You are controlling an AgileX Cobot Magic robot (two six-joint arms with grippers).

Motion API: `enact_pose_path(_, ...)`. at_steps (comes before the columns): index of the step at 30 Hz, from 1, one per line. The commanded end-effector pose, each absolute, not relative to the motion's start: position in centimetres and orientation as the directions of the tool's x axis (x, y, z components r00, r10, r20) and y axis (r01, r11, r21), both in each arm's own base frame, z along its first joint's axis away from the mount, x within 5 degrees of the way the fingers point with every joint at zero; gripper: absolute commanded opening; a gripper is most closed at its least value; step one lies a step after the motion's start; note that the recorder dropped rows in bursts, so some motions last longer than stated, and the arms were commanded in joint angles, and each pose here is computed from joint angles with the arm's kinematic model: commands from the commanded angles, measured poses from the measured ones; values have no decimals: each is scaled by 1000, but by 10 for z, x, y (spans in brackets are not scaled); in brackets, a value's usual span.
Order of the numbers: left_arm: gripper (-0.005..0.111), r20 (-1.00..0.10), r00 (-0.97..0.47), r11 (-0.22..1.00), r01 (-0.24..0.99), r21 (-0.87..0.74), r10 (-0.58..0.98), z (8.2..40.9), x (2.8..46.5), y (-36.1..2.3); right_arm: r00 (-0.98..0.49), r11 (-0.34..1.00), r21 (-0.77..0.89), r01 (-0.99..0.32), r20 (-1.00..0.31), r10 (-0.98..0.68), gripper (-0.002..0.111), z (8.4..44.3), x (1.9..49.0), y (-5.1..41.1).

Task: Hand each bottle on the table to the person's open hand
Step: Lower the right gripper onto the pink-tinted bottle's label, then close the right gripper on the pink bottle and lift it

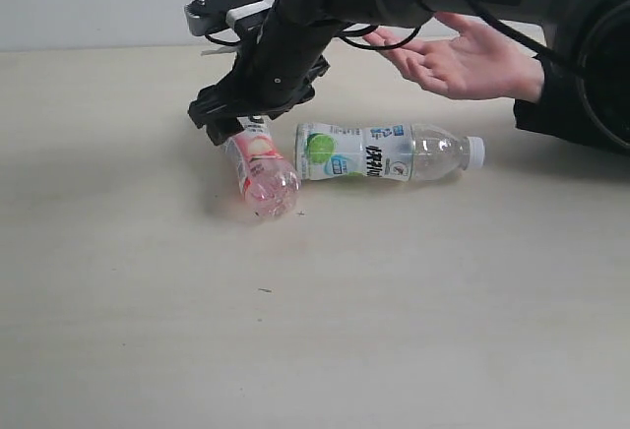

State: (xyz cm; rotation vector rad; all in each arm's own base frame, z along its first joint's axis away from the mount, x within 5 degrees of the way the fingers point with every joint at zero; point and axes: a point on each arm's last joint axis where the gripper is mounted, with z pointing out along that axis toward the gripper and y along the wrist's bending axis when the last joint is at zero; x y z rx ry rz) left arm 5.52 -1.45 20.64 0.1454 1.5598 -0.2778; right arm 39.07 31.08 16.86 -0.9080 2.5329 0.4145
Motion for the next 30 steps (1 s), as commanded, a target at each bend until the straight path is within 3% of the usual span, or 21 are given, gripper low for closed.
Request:
enact_pose_path(1,0,-996,1,960,269,-83,-86,207,55,-14,-667,731,109,-673,-517,-537,76,169,389,321)
enact_pose_path(8,0,-996,1,960,269,-83,-86,207,55,-14,-672,772,45,-634,-527,-521,76,166,390,323)
enact_pose_path(30,0,-996,1,960,269,-83,-86,207,55,-14,-704,774,56,-631,-461,-540,76,126,391,326)
